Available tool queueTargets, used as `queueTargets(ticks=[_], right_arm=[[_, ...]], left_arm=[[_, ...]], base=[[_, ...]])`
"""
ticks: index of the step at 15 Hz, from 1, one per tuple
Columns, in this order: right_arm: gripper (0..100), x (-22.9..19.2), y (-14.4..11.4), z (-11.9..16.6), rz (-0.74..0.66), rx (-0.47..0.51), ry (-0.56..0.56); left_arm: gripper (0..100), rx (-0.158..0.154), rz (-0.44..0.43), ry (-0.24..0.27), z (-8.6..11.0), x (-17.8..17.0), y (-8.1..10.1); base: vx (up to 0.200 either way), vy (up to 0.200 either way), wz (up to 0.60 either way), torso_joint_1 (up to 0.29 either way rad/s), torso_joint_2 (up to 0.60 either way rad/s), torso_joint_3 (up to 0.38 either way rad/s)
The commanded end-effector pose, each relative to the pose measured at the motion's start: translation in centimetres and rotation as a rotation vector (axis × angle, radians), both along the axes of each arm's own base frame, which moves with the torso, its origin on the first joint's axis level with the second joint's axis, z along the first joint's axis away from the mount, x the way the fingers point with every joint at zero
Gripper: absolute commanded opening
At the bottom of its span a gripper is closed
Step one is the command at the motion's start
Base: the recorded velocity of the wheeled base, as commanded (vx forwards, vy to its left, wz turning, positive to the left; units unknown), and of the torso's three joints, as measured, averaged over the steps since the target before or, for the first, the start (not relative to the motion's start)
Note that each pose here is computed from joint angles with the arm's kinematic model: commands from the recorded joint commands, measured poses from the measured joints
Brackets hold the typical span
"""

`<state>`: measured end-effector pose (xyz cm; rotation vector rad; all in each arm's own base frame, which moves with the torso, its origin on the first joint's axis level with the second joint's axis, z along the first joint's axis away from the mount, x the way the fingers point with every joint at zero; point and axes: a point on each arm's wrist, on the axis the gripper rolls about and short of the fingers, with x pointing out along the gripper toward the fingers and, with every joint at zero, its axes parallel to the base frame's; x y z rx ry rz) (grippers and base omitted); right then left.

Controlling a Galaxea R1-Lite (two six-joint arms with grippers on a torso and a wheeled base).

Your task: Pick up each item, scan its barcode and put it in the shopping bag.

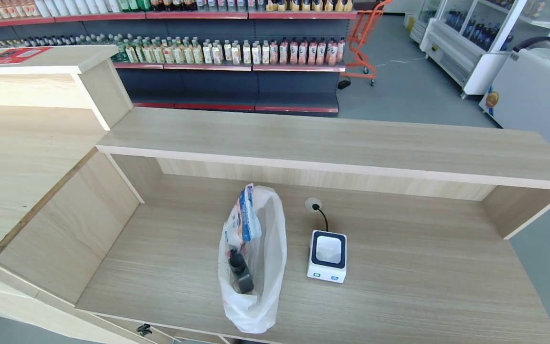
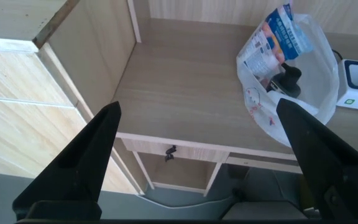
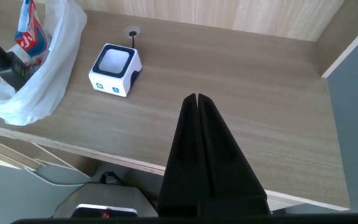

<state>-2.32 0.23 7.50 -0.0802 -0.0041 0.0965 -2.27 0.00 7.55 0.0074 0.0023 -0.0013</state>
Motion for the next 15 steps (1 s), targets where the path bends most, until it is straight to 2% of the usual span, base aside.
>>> queueTargets(ticks=[1,15], right_arm=[[0,0.03,0.00,0.01,0.002,-0.001,0.003],[0,0.03,0.00,0.00,0.002,0.002,0.005]], left_arm=[[100,0.000,0.001,-0.001,0.00,0.00,0.00],[100,-0.001,0.001,-0.001,0.00,0.00,0.00]], base=[[0.000,0.000,0.00,0.000,0.00,0.000],[0.000,0.000,0.00,0.000,0.00,0.000]])
